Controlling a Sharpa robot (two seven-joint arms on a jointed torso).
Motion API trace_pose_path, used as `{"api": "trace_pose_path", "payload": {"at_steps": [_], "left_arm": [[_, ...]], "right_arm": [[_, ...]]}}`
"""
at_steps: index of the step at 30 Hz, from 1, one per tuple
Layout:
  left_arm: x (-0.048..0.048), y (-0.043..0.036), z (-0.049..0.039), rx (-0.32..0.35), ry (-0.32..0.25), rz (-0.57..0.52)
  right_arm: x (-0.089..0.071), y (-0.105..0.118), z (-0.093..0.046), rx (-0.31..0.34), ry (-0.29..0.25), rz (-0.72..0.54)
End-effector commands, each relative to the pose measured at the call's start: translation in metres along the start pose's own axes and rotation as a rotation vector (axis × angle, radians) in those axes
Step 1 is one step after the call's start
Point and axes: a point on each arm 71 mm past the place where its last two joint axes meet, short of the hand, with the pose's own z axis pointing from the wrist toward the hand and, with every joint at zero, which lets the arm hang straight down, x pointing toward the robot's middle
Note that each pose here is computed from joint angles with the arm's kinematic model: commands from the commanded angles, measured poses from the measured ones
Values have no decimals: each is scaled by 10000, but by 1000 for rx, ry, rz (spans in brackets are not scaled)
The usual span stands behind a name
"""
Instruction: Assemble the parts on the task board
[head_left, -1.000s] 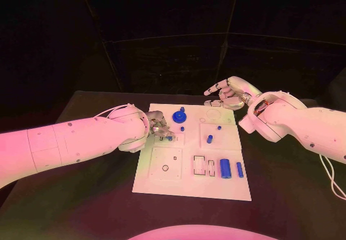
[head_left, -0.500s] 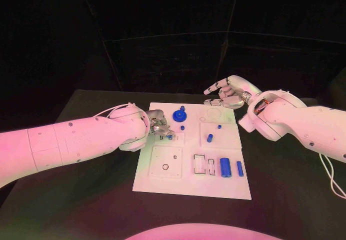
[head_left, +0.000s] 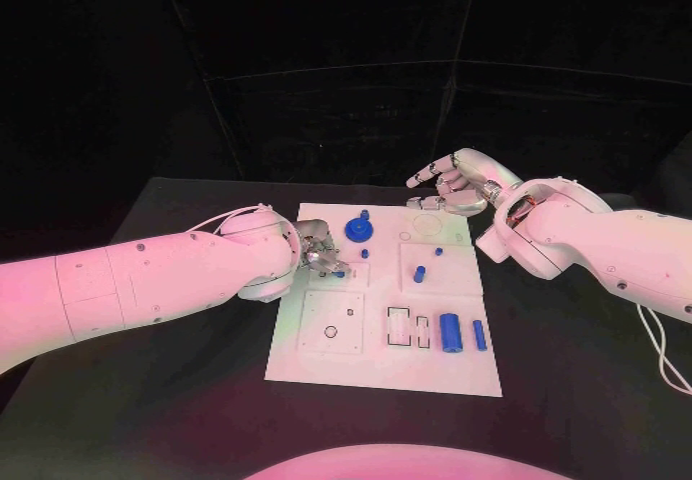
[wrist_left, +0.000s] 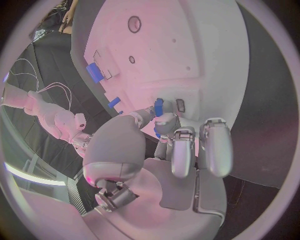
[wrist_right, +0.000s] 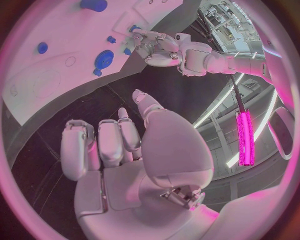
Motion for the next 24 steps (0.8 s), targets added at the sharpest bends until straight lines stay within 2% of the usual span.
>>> {"api": "trace_pose_path", "payload": {"at_steps": [1,10,24], "left_arm": [[34,6,-3,-10,28,28],[36,3,2,-13,30,25],[30,5,56,-26,46,-10]], "right_arm": [[2,10,6,-6,10,-1],[6,11,10,-6,13,-1],[12,18,16,-7,12,1]]}}
